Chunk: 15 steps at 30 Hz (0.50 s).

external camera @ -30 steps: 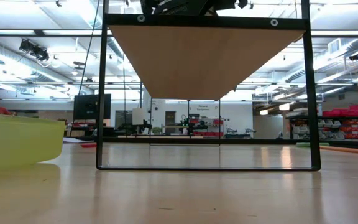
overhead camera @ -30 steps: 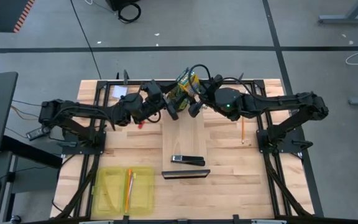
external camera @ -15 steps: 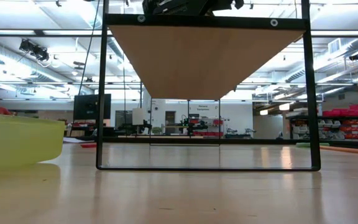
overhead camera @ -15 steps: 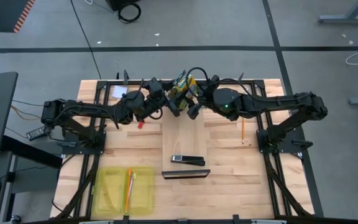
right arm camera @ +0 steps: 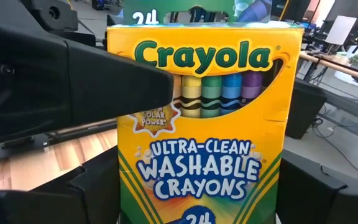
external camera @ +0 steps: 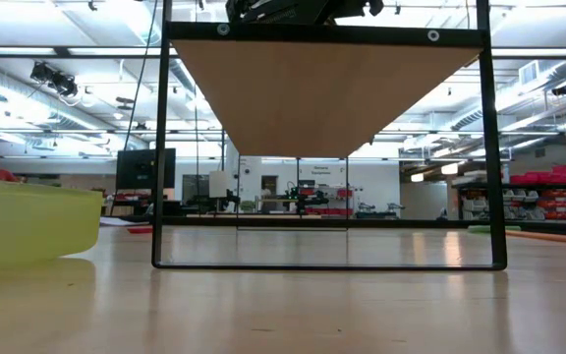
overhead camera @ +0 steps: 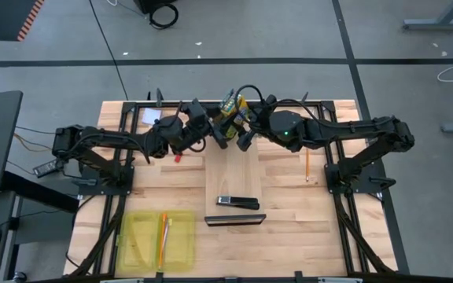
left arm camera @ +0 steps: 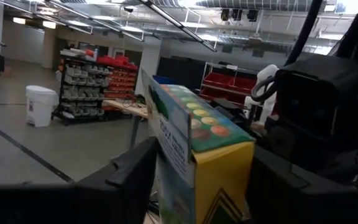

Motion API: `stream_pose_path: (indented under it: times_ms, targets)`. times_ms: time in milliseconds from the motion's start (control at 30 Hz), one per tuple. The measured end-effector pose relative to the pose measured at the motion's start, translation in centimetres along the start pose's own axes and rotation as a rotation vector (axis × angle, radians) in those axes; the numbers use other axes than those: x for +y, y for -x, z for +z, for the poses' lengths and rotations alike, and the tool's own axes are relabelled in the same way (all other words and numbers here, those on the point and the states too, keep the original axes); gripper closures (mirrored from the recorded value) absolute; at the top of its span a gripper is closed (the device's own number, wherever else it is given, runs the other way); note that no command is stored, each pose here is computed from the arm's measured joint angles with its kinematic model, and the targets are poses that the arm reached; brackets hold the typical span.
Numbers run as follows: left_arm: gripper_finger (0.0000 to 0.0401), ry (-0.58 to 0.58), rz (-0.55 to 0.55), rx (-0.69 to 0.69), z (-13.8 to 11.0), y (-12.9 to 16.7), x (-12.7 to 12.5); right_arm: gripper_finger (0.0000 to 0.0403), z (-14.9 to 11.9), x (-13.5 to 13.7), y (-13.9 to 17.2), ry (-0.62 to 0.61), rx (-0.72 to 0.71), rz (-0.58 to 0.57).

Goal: Pack school essentials
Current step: Put the yellow crayon box into the yellow supply box

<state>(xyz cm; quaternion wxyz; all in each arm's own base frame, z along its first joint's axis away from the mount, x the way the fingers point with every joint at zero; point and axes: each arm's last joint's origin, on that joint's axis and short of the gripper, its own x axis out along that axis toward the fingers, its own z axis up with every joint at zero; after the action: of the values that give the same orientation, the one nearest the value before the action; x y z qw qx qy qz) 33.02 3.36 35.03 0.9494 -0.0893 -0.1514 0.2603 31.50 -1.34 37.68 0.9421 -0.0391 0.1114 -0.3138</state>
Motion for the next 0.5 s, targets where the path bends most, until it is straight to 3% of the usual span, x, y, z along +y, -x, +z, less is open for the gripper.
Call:
stream_pose_path:
  times_ms: [500]
  targets:
    - [0.0290, 0.047, -0.002, 0.002, -0.06, 0.12, -0.18, 0.0036, -0.15, 0.07, 0.02, 0.038, 0.014, 0.033]
